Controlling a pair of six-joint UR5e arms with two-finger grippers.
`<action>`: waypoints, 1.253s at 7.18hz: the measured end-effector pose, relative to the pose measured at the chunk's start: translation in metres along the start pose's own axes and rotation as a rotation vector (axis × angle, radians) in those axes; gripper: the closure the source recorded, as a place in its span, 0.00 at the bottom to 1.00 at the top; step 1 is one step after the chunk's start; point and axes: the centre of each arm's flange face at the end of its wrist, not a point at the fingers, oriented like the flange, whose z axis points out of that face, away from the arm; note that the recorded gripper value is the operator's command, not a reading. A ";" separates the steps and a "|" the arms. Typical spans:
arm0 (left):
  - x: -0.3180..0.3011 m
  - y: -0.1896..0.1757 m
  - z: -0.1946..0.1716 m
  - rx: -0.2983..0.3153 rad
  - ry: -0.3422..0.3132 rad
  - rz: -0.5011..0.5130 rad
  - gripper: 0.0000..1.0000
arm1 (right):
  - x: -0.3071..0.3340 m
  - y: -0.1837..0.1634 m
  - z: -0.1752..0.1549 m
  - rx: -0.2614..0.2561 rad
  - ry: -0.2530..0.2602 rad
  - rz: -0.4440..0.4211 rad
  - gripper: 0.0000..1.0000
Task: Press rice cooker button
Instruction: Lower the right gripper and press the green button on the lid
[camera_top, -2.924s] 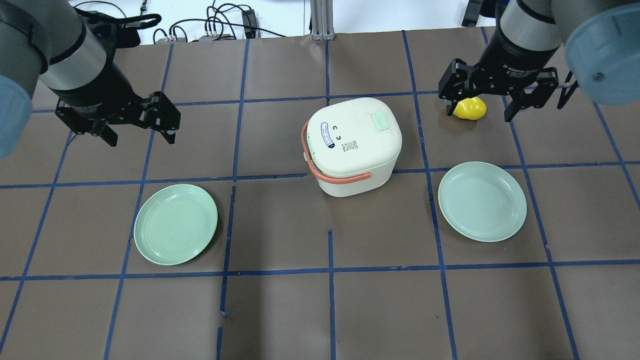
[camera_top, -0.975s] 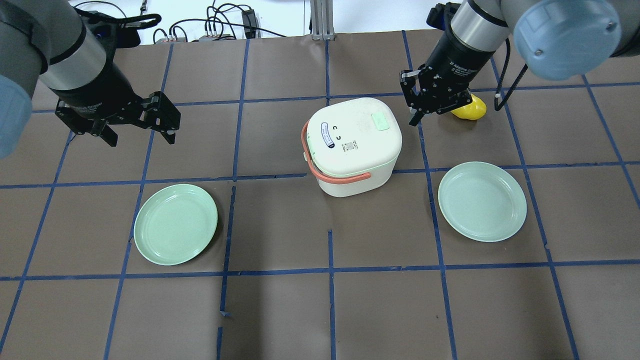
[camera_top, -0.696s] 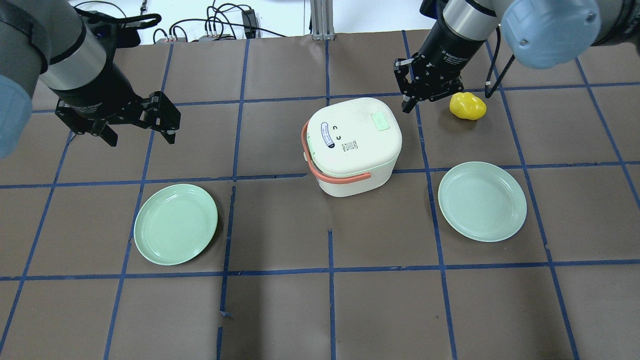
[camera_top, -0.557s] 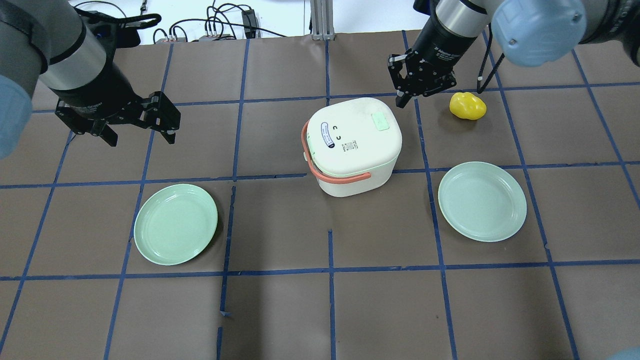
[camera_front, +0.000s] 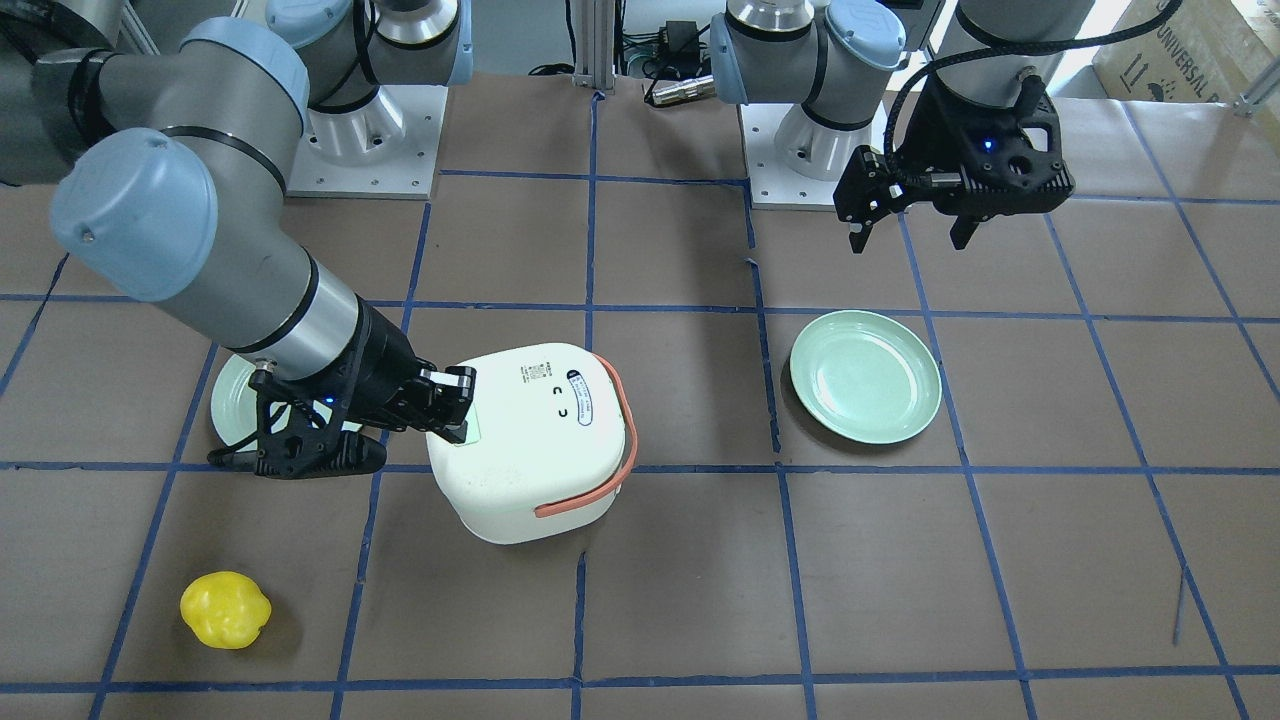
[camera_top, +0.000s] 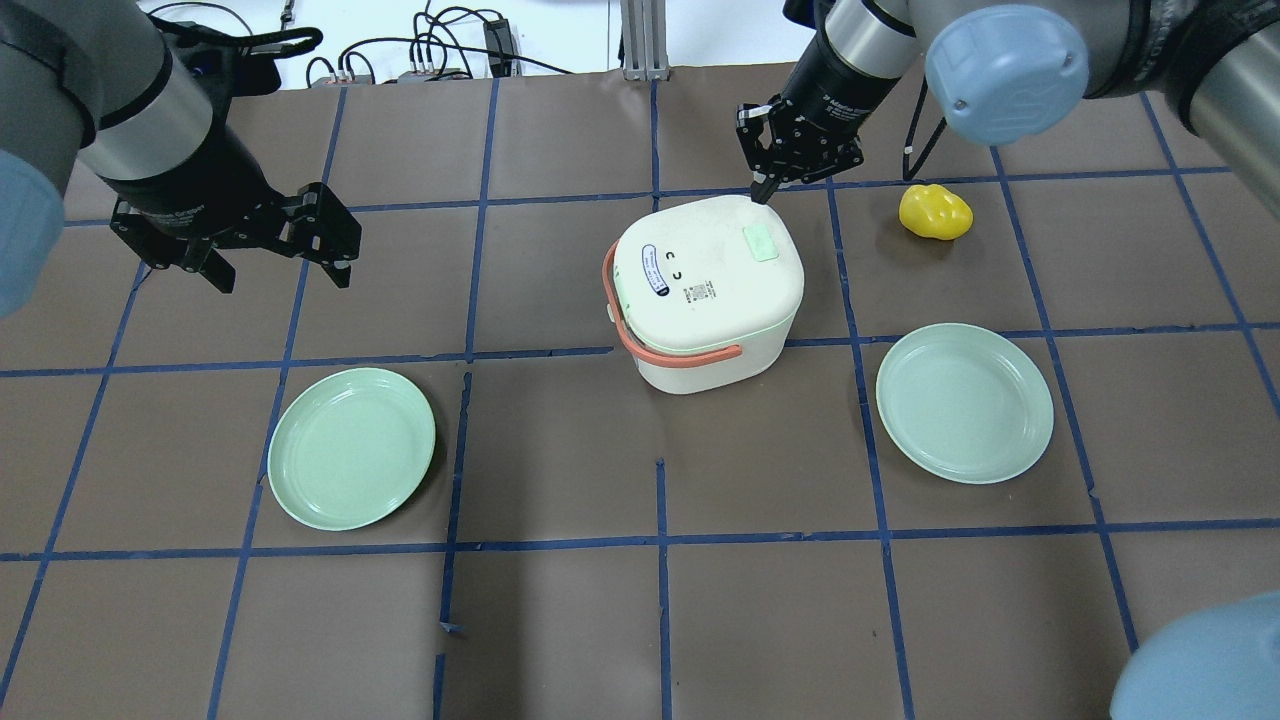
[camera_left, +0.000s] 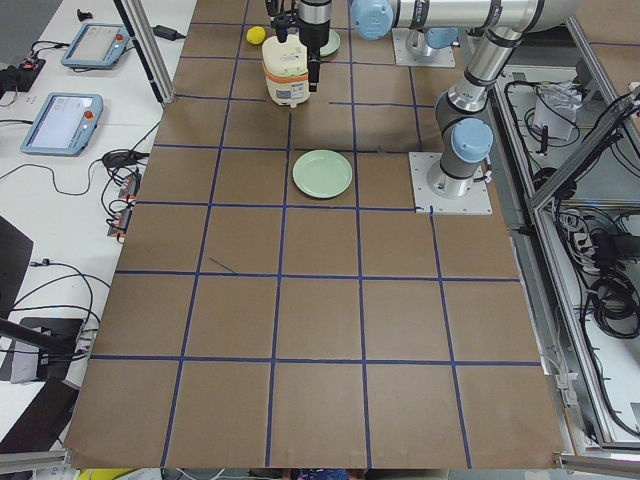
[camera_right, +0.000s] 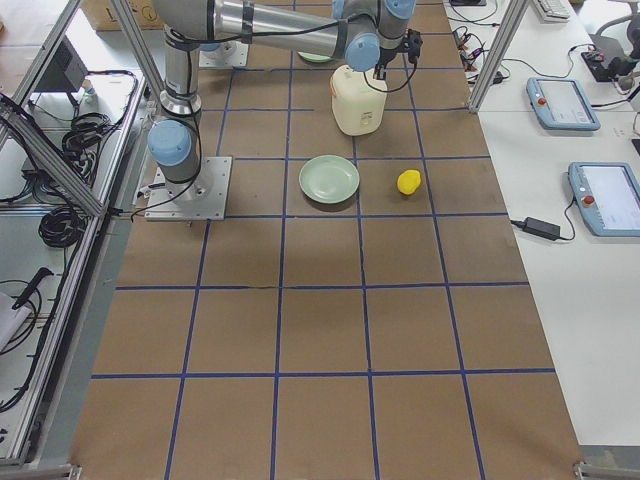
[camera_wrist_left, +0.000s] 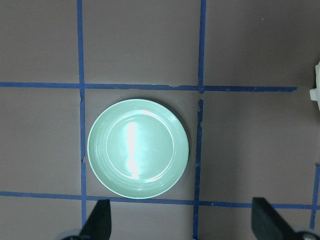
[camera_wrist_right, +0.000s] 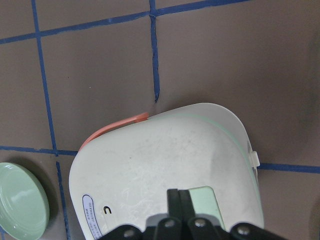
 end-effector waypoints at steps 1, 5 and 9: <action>0.000 0.000 0.000 0.000 0.000 0.000 0.00 | 0.000 0.000 0.006 -0.011 -0.005 -0.001 0.95; 0.000 0.000 0.000 0.000 0.000 0.000 0.00 | 0.002 0.004 0.007 -0.032 0.008 -0.009 0.95; 0.000 0.000 0.000 0.001 0.000 0.000 0.00 | 0.007 0.008 0.018 -0.066 0.009 -0.027 0.95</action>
